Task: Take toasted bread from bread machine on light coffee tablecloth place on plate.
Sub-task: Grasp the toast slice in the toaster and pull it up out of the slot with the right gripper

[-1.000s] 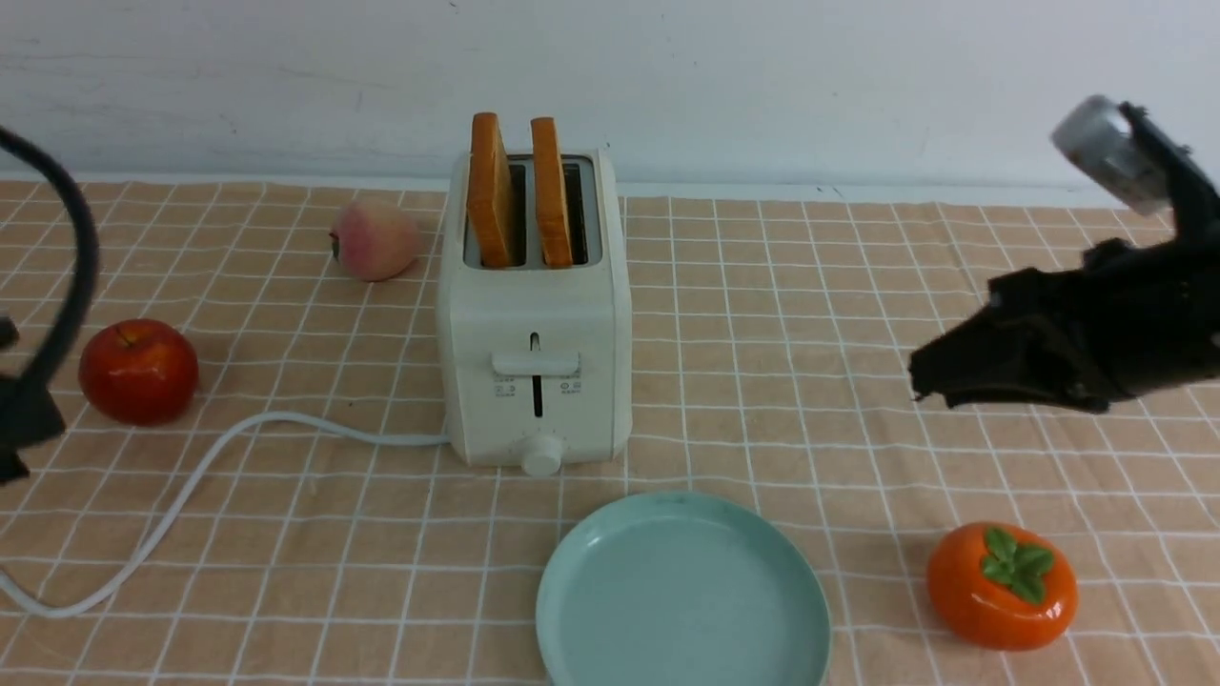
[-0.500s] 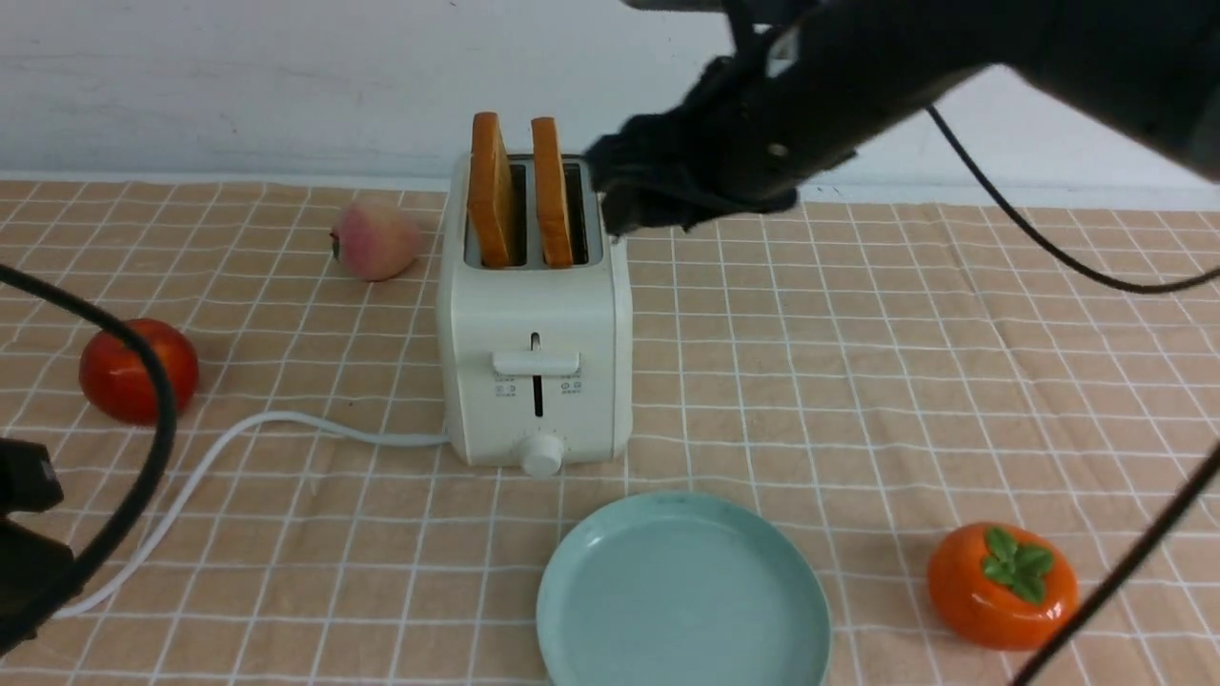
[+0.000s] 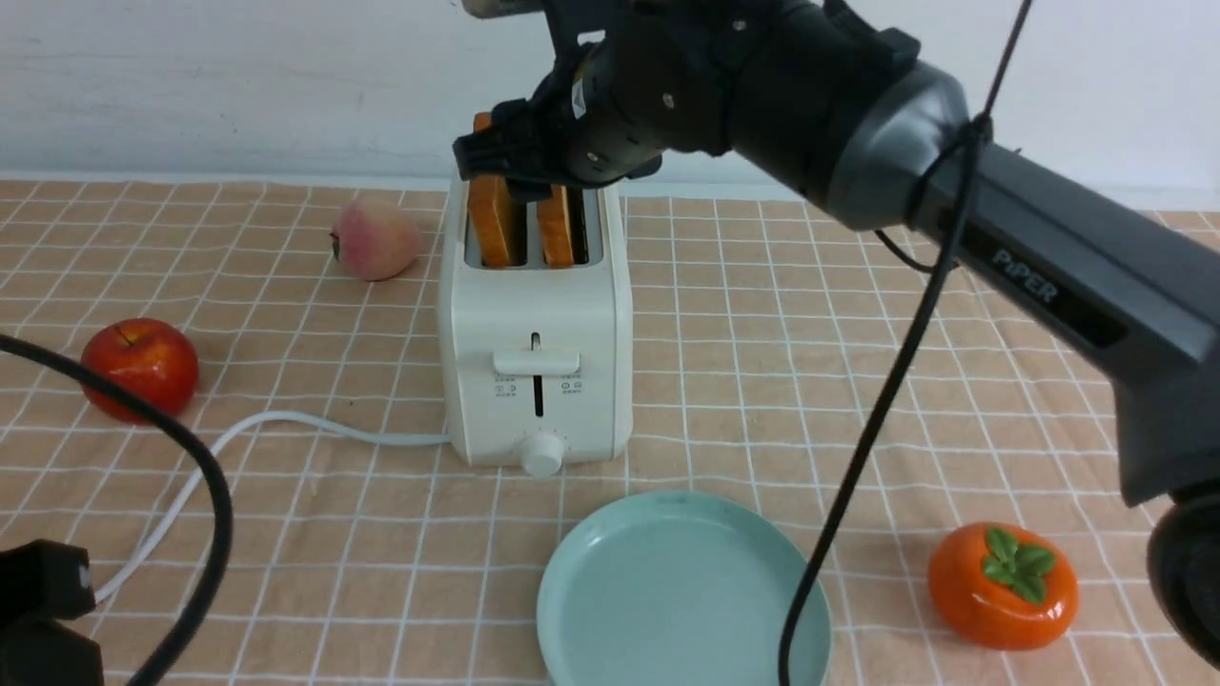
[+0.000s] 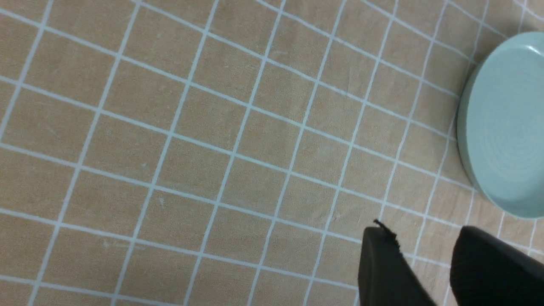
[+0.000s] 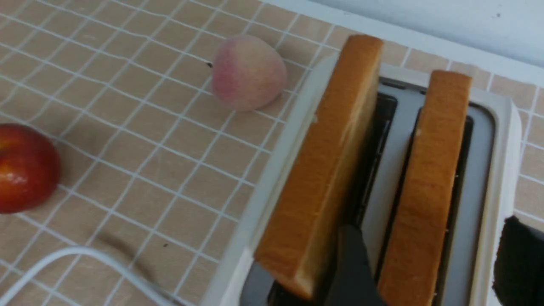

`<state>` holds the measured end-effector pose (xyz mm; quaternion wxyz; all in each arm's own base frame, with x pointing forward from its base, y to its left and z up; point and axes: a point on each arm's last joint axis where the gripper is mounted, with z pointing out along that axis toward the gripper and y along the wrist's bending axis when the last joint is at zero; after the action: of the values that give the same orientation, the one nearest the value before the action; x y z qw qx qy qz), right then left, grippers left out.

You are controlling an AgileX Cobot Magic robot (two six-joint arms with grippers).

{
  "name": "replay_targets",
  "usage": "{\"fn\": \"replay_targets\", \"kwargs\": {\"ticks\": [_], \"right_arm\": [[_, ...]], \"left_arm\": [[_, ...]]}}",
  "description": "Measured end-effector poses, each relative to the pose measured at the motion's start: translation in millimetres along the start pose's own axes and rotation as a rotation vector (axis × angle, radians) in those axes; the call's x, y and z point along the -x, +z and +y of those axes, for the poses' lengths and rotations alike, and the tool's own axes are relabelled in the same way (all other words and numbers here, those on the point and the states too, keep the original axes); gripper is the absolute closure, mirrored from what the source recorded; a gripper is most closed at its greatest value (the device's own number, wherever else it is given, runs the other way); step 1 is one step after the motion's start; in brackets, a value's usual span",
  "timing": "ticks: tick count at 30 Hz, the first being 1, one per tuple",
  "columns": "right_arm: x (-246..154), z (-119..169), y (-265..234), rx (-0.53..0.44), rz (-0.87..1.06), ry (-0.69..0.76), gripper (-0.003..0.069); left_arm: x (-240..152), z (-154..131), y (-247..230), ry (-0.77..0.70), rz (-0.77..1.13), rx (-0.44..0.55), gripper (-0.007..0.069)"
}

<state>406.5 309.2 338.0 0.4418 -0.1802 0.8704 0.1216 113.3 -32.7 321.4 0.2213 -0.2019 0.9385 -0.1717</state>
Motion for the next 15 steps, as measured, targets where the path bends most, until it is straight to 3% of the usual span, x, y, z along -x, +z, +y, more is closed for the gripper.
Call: {"fn": "replay_targets", "kwargs": {"ticks": [10, 13, 15], "right_arm": [[-9, -5, 16, -0.015, 0.039, 0.084, 0.026], [-10, -4, 17, 0.002, 0.046, 0.106, 0.0321], [-10, -2, 17, 0.023, 0.053, 0.13, 0.0446]], "left_arm": [[-2, 0, 0, 0.009, 0.014, 0.002, 0.0388], [-2, 0, 0, 0.009, 0.014, 0.002, 0.0388], [-2, 0, 0, 0.009, 0.014, 0.002, 0.0388]]}}
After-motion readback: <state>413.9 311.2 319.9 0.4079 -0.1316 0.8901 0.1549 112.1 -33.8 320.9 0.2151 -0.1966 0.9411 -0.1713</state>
